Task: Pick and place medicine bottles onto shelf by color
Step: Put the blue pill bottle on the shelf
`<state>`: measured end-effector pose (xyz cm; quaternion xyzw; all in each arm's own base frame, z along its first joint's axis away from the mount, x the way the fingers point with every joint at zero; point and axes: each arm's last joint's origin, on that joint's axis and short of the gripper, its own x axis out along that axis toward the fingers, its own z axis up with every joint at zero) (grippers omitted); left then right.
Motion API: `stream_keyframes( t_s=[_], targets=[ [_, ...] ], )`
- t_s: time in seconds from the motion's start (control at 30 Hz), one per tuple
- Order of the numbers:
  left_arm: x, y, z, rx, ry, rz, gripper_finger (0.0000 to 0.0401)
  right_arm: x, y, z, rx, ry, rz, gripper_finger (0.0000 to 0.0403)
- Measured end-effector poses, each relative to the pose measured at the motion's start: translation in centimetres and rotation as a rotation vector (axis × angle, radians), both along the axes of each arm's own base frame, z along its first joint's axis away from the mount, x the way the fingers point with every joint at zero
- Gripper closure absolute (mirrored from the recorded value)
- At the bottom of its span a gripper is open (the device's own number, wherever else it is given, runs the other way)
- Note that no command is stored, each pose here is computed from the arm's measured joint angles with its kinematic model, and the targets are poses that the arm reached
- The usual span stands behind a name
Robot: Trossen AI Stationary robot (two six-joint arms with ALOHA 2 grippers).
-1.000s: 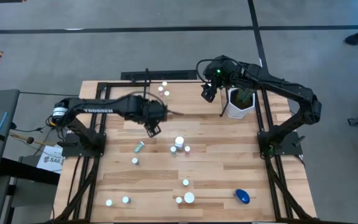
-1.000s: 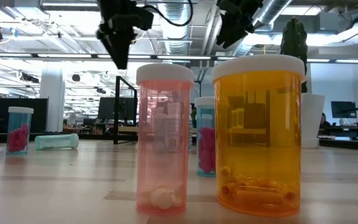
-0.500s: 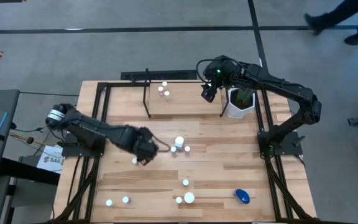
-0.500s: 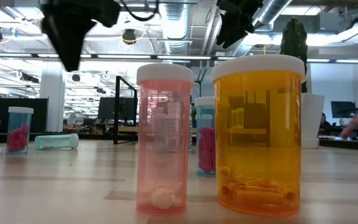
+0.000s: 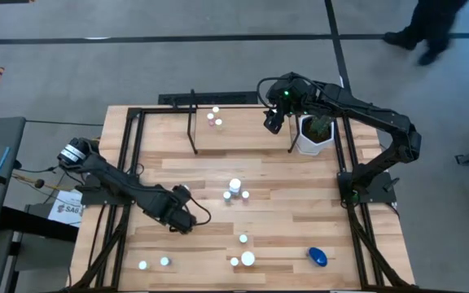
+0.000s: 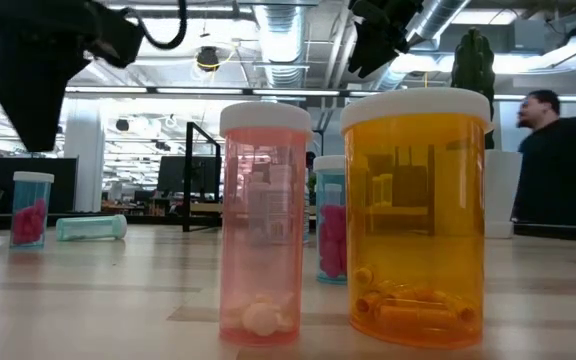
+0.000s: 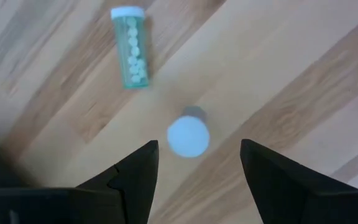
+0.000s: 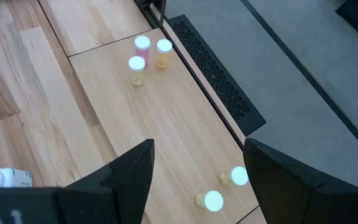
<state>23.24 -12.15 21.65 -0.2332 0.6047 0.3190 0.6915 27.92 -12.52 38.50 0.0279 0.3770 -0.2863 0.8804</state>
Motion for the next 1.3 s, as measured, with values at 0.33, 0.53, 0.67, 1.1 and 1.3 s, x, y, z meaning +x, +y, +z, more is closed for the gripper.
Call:
stream_keyframes(
  t_s=[0.33,0.53,0.67,1.1,1.3],
  targets=[
    [-0.6,0.2,-2.7,-0.013,-0.008,0.009,0.0185,0.0,0.0,0.0,0.0,0.0,0.0,0.0133],
    [-0.7,0.7,-3.3,-0.002,-0.007,0.022,0.0196,0.0,0.0,0.0,0.0,0.0,0.0,0.0133],
    [-0.5,1.0,-3.4,0.003,-0.004,0.004,0.0223,0.0,0.0,0.0,0.0,0.0,0.0,0.0133],
    [0.1,1.7,-3.4,-0.021,-0.018,-0.003,0.0299,0.0,0.0,0.0,0.0,0.0,-0.001,0.0133],
    [0.9,2.0,-2.3,-0.027,-0.033,-0.017,0.0291,0.0,0.0,0.0,0.0,0.0,0.0,0.0133]
  ],
)
